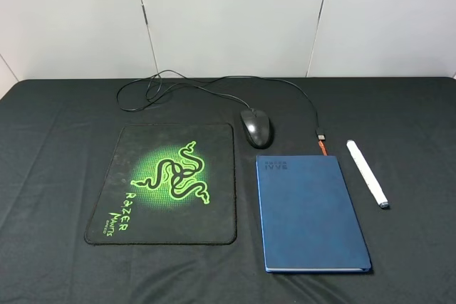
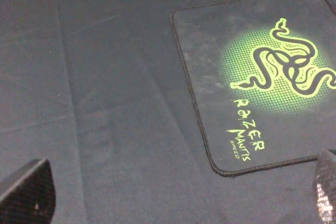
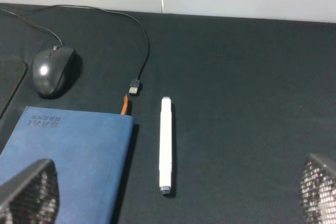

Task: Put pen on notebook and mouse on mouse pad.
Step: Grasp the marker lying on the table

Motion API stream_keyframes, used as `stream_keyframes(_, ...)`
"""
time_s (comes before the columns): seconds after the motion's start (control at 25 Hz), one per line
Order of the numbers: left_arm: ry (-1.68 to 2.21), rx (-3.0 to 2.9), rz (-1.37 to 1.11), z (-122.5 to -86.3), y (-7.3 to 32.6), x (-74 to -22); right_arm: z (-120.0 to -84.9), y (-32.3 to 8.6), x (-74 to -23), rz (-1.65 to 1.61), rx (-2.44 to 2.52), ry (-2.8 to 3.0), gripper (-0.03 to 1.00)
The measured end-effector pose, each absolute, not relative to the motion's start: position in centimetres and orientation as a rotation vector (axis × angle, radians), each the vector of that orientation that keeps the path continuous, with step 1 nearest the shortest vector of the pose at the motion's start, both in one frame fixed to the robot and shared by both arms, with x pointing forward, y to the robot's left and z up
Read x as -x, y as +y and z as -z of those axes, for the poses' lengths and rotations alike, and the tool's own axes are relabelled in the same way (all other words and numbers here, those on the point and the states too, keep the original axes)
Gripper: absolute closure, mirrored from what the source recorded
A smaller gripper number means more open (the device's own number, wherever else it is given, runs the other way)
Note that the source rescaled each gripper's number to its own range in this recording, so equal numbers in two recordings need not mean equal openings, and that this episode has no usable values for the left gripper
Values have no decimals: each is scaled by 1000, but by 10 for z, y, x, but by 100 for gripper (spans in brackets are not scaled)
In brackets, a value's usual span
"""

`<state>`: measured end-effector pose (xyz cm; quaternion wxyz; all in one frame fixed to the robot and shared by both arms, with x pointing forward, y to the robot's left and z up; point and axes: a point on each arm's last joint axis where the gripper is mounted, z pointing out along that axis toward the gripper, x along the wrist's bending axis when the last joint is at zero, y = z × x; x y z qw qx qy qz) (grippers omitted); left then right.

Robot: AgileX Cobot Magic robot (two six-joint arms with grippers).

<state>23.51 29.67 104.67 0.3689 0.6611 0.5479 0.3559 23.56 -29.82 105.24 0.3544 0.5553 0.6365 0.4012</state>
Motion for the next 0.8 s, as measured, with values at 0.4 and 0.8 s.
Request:
stream_keyframes(0.4,1406,-1697,-913,-1047,297,-235,-1052,-298,-236,-1037,-1435,1645,-3)
stream_keyframes(0.8,1406,-1697,-913,-1047,297,-235,-1052,-298,-236,-1037,-1435,1645,-3)
